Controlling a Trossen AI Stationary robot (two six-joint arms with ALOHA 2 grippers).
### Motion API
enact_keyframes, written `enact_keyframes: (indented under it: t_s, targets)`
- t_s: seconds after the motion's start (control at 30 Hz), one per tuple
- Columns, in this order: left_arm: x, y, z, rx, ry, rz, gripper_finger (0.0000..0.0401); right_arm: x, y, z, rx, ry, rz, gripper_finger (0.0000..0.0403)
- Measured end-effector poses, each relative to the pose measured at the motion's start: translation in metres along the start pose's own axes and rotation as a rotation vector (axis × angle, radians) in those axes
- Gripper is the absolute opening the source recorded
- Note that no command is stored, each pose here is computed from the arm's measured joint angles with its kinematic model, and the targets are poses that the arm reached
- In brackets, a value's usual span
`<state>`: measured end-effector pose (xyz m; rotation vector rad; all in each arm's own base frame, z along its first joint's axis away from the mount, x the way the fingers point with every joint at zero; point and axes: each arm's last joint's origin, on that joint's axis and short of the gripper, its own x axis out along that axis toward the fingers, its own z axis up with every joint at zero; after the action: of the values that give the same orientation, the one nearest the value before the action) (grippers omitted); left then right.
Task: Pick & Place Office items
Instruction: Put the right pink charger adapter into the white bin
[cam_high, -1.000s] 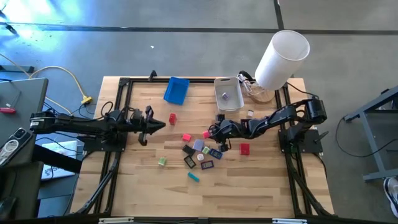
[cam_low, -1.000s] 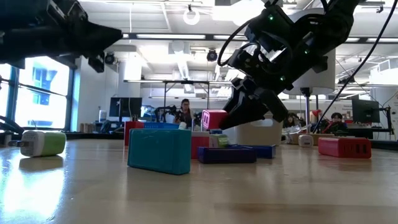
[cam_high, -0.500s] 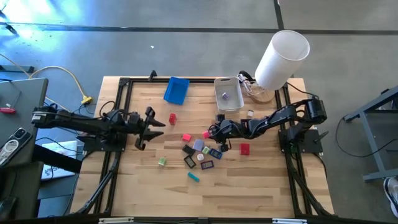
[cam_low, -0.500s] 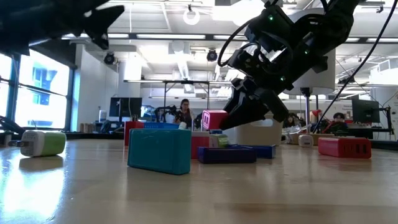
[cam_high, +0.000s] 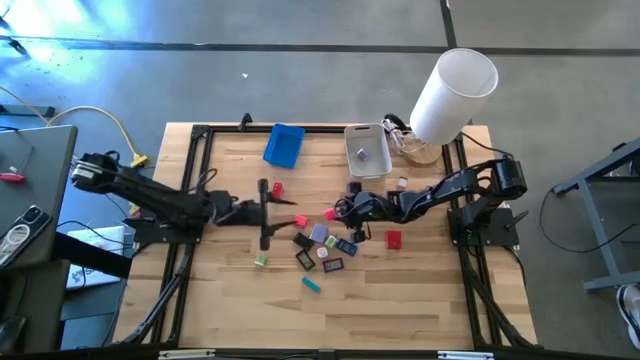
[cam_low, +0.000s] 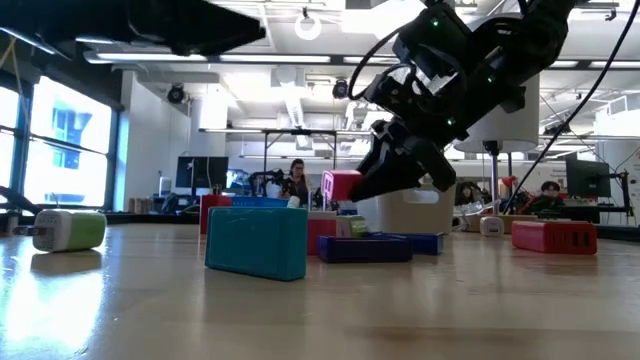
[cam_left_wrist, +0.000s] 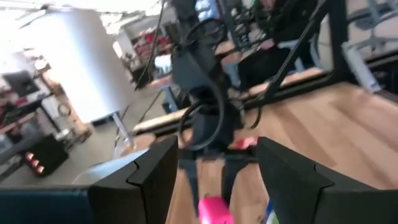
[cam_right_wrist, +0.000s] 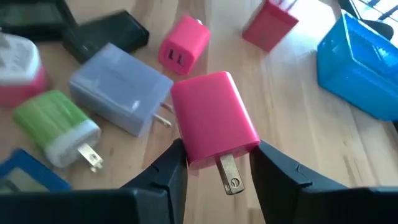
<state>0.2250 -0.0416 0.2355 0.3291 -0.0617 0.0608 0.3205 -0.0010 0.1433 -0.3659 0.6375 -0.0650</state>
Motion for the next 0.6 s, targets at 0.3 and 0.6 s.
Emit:
enact_keyframes:
  t_s: [0.3, 0.6]
  targets:
    - [0.0, -0.015, 0.001, 0.293, 0.072, 0.117, 0.0213, -0.016, -0.011, 0.039, 0.135, -0.095, 0.129, 0.0137]
    - [0.006, -0.029, -0.013, 0.552, 0.124, 0.039, 0.0213, -0.021, -0.015, 0.071, 0.312, -0.216, 0.346, 0.0137]
